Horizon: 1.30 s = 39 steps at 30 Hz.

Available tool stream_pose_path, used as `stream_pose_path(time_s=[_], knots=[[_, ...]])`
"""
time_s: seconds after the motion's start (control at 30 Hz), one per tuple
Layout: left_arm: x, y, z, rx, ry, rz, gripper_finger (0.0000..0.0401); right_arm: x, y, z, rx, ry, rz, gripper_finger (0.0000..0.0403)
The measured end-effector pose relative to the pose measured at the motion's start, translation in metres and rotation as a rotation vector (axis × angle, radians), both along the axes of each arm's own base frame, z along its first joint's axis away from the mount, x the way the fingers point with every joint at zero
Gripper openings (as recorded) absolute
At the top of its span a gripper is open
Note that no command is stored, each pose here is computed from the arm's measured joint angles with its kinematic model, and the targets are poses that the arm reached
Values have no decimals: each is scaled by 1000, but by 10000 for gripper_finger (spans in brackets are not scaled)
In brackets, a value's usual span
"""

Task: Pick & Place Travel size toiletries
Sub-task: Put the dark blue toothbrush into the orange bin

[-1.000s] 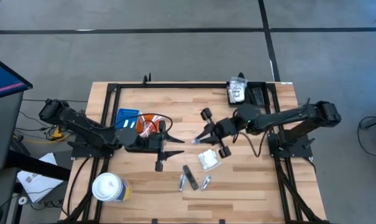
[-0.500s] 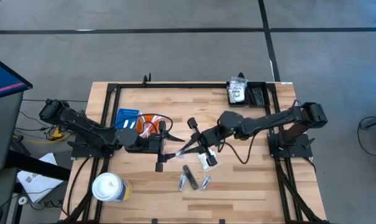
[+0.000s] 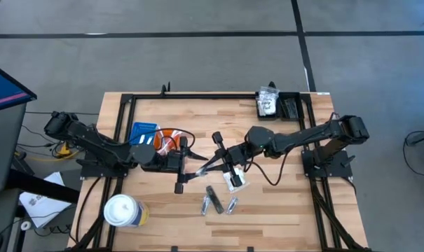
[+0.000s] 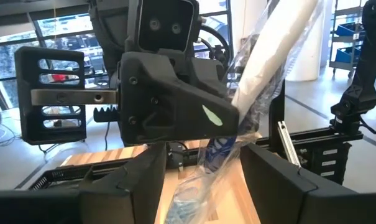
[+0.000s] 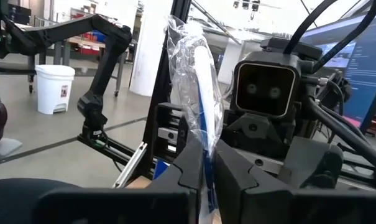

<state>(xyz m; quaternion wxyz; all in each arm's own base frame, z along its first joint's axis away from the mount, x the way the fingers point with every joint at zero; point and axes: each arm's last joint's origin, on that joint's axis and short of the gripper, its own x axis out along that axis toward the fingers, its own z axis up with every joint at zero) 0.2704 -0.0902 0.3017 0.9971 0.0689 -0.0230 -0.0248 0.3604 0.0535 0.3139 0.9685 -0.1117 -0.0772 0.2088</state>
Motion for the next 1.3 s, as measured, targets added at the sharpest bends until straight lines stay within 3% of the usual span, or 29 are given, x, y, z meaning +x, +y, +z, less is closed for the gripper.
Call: stream_pose_path(time_s=[0.23, 0.6, 0.97, 1.3], knots=[[1, 0, 0, -5, -2, -2, 163, 0, 0, 0, 0, -3, -5, 20], [1, 1, -1, 2, 2, -2, 21, 0, -1, 0, 4, -1, -10, 29], [2, 0, -2, -48, 11, -5, 20, 0, -3, -2, -2, 20, -16, 89], [2, 4, -4, -101, 33, 106, 15, 1, -19, -3, 38, 77, -55, 199]])
